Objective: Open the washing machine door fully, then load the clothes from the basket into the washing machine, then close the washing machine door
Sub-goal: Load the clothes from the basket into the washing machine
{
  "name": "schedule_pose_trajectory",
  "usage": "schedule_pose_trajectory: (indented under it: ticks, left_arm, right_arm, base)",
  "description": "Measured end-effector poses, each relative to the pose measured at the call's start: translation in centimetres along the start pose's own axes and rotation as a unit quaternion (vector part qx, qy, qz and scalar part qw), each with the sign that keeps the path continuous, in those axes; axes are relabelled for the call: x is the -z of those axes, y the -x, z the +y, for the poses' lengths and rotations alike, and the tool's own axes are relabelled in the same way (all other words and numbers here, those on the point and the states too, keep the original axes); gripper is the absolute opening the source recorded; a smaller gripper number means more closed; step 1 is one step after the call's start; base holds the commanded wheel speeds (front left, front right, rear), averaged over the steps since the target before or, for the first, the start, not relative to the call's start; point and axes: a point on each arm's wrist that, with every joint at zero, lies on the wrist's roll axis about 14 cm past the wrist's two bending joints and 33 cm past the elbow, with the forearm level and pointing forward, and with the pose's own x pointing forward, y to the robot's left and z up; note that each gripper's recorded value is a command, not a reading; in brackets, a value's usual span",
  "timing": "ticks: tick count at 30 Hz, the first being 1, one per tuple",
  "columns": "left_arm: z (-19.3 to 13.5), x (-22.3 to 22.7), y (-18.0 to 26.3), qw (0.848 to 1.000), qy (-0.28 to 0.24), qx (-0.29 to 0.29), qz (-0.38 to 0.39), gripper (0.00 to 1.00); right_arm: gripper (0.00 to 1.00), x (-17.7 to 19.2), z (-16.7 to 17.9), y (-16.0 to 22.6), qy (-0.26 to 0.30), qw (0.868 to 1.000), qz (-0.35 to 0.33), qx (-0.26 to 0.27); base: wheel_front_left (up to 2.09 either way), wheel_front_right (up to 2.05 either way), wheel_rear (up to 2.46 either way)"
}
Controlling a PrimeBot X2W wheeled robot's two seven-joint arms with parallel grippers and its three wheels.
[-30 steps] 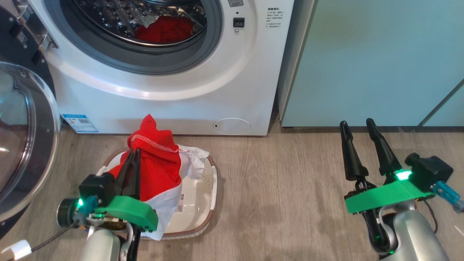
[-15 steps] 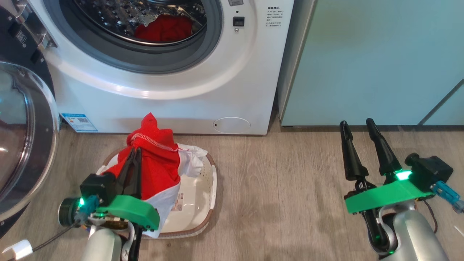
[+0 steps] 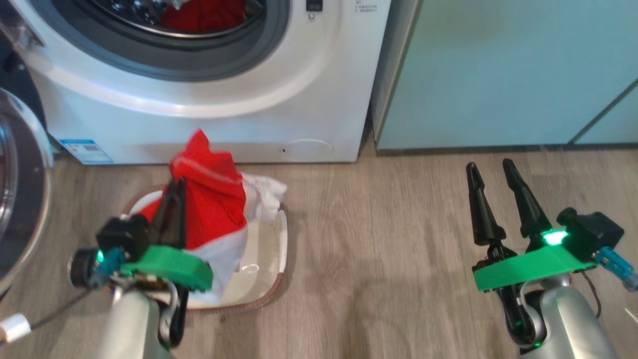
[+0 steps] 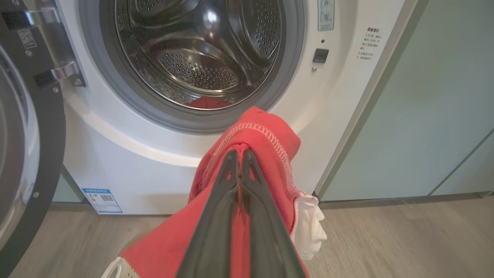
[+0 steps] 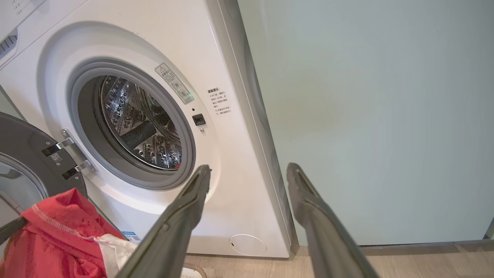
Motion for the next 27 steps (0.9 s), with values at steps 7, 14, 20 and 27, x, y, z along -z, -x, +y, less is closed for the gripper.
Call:
schedule_pose_trajectory:
  ticks: [7, 14, 20, 27]
  left_arm:
    - [0.1, -1.6, -5.0, 0.999, -0.001, 0.007, -0.035, 0.00]
    - [2.0, -4.7, -11.9, 0.994, 0.027, -0.015, -0.101, 0.00]
    - [3.3, -7.1, -17.7, 0.987, 0.043, -0.024, -0.154, 0.00]
    - [4.3, -6.2, -23.8, 0.986, 0.059, -0.029, -0.154, 0.00]
  right_arm:
    - [1.00, 1.7, -1.3, -0.9, 0.004, 1.000, 0.022, 0.017]
    - [1.00, 3.6, -2.5, -2.8, 0.012, 0.999, 0.042, 0.027]
    - [1.00, 5.7, -4.1, -3.6, 0.018, 0.997, 0.066, 0.046]
    - [1.00, 7.7, -5.7, -4.1, 0.024, 0.994, 0.089, 0.063]
  base:
    - [0.00, 0.00, 0.00]
    - [0.00, 0.00, 0.00]
    - [0.00, 0.00, 0.00]
    - [0.00, 0.00, 0.00]
